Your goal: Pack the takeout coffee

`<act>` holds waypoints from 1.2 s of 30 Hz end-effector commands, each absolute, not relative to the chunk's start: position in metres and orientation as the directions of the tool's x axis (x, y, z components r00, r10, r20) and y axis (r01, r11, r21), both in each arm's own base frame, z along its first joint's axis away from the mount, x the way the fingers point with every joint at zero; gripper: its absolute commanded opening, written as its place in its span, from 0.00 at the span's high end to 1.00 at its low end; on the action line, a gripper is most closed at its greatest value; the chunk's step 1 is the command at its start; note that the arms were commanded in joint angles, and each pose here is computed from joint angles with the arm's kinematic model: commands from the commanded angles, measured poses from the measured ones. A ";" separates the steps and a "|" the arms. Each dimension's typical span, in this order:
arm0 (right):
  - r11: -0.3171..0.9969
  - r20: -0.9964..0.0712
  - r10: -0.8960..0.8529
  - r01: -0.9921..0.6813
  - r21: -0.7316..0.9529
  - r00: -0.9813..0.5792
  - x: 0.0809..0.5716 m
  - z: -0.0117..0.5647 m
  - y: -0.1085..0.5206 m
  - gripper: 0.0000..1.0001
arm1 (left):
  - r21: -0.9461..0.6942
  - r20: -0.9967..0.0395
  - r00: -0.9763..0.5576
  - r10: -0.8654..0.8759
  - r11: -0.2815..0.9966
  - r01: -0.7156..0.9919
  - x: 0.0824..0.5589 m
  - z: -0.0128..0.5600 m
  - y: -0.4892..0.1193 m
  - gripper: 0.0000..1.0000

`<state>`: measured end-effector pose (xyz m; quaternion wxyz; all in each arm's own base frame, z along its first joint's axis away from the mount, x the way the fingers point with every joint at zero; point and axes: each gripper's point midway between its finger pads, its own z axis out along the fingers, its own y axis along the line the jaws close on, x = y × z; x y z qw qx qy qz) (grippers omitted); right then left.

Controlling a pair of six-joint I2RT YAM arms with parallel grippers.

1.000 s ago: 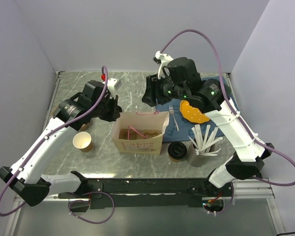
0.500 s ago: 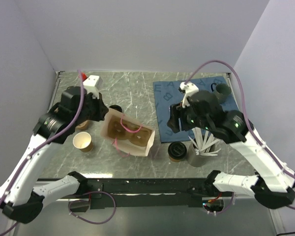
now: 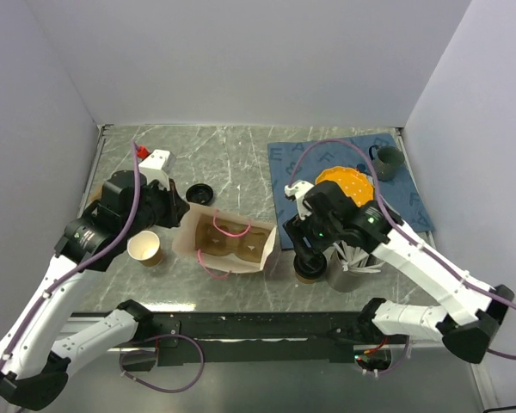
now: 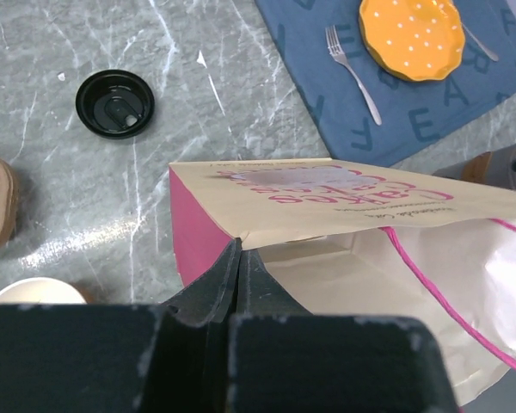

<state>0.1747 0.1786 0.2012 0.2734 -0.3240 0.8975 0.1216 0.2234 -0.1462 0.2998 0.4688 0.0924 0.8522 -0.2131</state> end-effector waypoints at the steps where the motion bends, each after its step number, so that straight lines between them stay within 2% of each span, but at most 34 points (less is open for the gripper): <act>1: 0.711 -0.524 -0.584 -0.702 0.038 -0.620 0.179 0.189 0.174 0.24 | -0.315 -0.859 -0.505 -0.087 0.867 0.387 0.216 0.316 -0.148 0.99; 11: 0.693 -0.347 -0.659 -0.718 0.067 -0.668 0.171 0.157 0.162 0.23 | -0.286 -0.870 -0.490 -0.061 0.871 0.400 0.208 0.316 -0.141 0.99; 24: 0.682 -0.247 -0.691 -0.726 0.091 -0.680 0.174 0.129 0.161 0.20 | -0.289 -0.862 -0.504 -0.043 0.860 0.421 0.204 0.314 -0.144 0.99; 36: 0.677 -0.214 -0.704 -0.731 0.086 -0.677 0.172 0.112 0.157 0.20 | -0.293 -0.862 -0.503 -0.052 0.863 0.411 0.204 0.316 -0.143 0.99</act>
